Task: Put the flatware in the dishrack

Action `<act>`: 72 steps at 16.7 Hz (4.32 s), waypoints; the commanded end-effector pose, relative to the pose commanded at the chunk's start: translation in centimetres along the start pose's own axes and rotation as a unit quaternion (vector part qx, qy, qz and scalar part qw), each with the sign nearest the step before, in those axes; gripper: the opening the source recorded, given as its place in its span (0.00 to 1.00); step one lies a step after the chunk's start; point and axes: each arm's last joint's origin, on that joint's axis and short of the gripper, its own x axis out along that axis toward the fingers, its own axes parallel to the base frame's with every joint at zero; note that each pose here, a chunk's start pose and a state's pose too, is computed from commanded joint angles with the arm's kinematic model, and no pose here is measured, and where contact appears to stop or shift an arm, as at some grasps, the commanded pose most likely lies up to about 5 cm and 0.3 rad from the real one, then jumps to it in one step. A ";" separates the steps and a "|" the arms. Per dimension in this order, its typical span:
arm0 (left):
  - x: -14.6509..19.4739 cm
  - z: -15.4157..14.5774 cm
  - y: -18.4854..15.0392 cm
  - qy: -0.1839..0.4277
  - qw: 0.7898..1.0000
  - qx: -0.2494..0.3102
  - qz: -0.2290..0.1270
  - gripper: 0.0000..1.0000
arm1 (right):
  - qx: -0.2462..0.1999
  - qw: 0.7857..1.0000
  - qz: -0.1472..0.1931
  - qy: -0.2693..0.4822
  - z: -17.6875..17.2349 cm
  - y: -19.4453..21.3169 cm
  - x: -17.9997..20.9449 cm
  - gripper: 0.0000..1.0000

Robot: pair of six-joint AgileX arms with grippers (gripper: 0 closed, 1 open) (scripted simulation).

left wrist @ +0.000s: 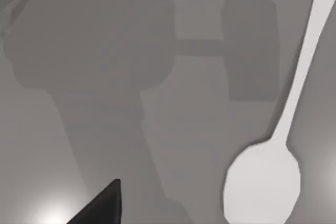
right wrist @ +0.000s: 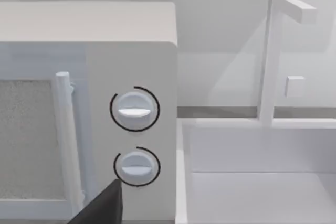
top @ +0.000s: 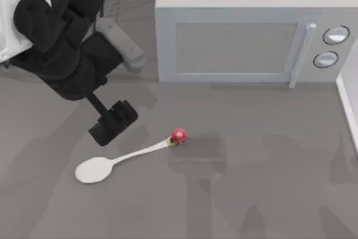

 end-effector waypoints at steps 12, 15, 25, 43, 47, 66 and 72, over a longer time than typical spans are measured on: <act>7.0 7.1 -2.0 0.132 0.980 0.125 -0.085 1.00 | 0.000 1.000 0.000 0.000 0.0 0.0 0.0 1.00; 7.1 7.0 -1.8 0.132 0.980 0.123 -0.084 1.00 | 0.000 1.000 0.000 0.000 0.0 0.0 0.0 1.00; 16.2 4.4 -3.3 0.131 0.980 0.125 -0.085 1.00 | 0.000 1.000 0.000 0.000 0.0 0.0 0.0 1.00; 16.5 4.3 -3.3 0.132 0.980 0.125 -0.085 0.00 | 0.000 1.000 0.000 0.000 0.0 0.0 0.0 1.00; 16.5 4.3 -3.3 0.132 0.980 0.125 -0.085 0.00 | 0.000 1.000 0.000 0.000 0.0 0.0 0.0 1.00; -3.0 10.6 -0.5 0.122 0.981 0.122 -0.089 0.00 | 0.000 1.000 0.000 0.000 0.0 0.0 0.0 1.00; -4.4 10.5 -0.3 0.118 0.982 0.120 -0.087 0.00 | 0.000 1.000 0.000 0.000 0.0 0.0 0.0 1.00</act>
